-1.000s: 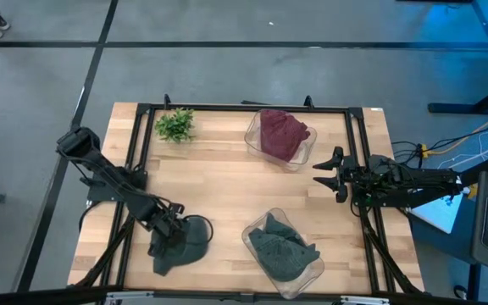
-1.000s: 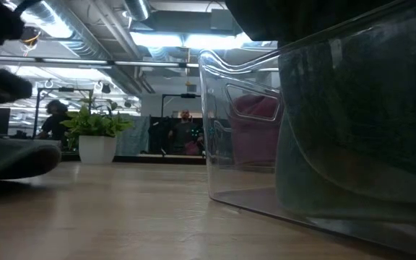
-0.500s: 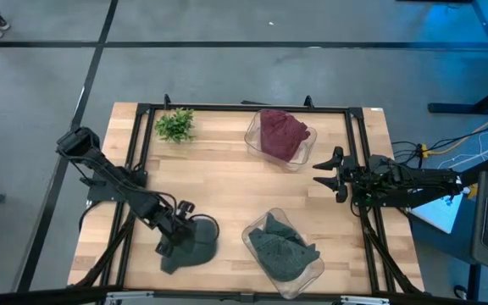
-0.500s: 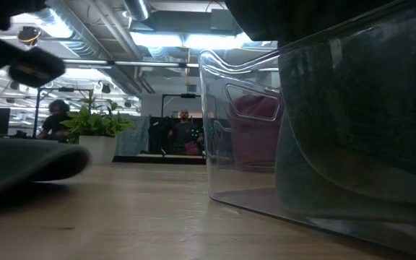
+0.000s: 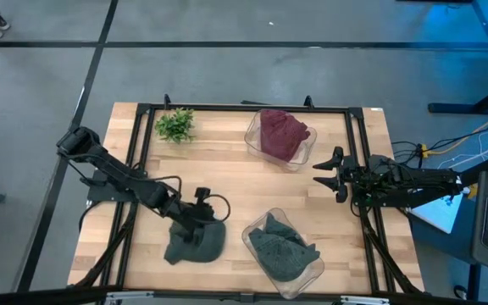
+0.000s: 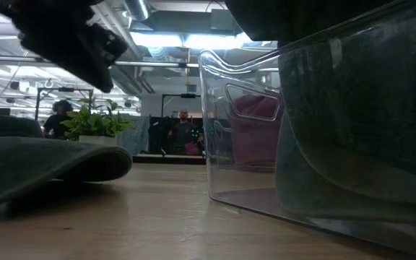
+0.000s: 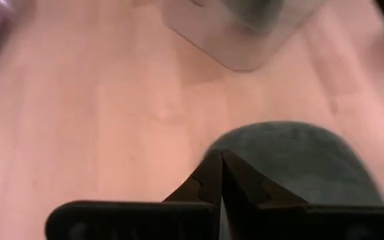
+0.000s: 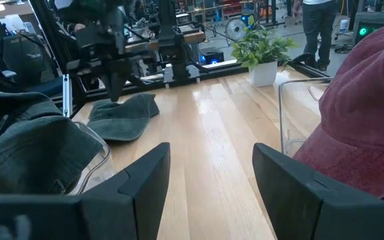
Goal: Pick & Place hat
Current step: Put the black cap into the bottom transparent bin
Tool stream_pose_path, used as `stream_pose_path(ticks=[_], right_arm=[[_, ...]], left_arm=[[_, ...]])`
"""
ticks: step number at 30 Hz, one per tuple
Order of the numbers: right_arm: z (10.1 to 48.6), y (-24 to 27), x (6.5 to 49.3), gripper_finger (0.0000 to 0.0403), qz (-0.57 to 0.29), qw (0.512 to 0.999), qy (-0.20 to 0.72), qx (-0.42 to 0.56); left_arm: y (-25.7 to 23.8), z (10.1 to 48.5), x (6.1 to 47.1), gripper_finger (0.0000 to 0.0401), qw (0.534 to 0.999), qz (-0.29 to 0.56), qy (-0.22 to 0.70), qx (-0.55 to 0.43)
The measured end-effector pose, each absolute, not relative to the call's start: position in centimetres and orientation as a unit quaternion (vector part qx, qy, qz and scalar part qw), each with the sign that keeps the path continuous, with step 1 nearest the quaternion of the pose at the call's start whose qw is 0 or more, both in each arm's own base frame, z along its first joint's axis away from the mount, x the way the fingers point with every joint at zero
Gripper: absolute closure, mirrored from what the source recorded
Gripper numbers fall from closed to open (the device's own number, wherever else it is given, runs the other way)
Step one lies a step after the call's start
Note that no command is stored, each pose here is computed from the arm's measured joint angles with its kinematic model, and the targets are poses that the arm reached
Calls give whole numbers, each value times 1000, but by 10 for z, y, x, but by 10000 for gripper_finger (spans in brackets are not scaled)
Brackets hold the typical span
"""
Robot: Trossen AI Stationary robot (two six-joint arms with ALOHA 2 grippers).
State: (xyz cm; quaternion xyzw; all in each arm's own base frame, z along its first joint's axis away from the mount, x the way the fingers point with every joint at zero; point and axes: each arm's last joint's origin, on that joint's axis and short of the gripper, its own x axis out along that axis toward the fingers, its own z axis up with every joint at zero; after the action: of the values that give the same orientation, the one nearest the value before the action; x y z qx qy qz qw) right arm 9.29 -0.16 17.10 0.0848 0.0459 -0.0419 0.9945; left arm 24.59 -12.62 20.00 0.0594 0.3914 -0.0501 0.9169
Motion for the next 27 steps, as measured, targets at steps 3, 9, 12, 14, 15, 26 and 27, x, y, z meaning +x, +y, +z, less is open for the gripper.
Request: stream_pose_path(ticks=[3, 9, 12, 14, 15, 26, 27], right_arm=[[171, -2, 93, 189, -42, 994, 46, 85], [171, -2, 93, 189, -42, 994, 46, 85], [171, -2, 93, 189, -42, 994, 46, 85], [171, -2, 93, 189, -42, 994, 46, 85], [171, -2, 93, 189, -42, 994, 46, 85], [171, -2, 93, 189, -42, 994, 46, 85], [171, -2, 93, 189, -42, 994, 46, 85]], left_arm=[[-127, 211, 247, 399, 898, -87, 431, 33], [-134, 218, 229, 400, 831, -131, 541, 20], [-137, 215, 221, 399, 813, -127, 568, 28], [-141, 209, 220, 399, 801, -128, 583, 32], [-142, 205, 221, 399, 794, -130, 593, 34], [-155, 163, 243, 400, 773, -145, 617, 42], [-156, 162, 247, 400, 780, -147, 607, 37]])
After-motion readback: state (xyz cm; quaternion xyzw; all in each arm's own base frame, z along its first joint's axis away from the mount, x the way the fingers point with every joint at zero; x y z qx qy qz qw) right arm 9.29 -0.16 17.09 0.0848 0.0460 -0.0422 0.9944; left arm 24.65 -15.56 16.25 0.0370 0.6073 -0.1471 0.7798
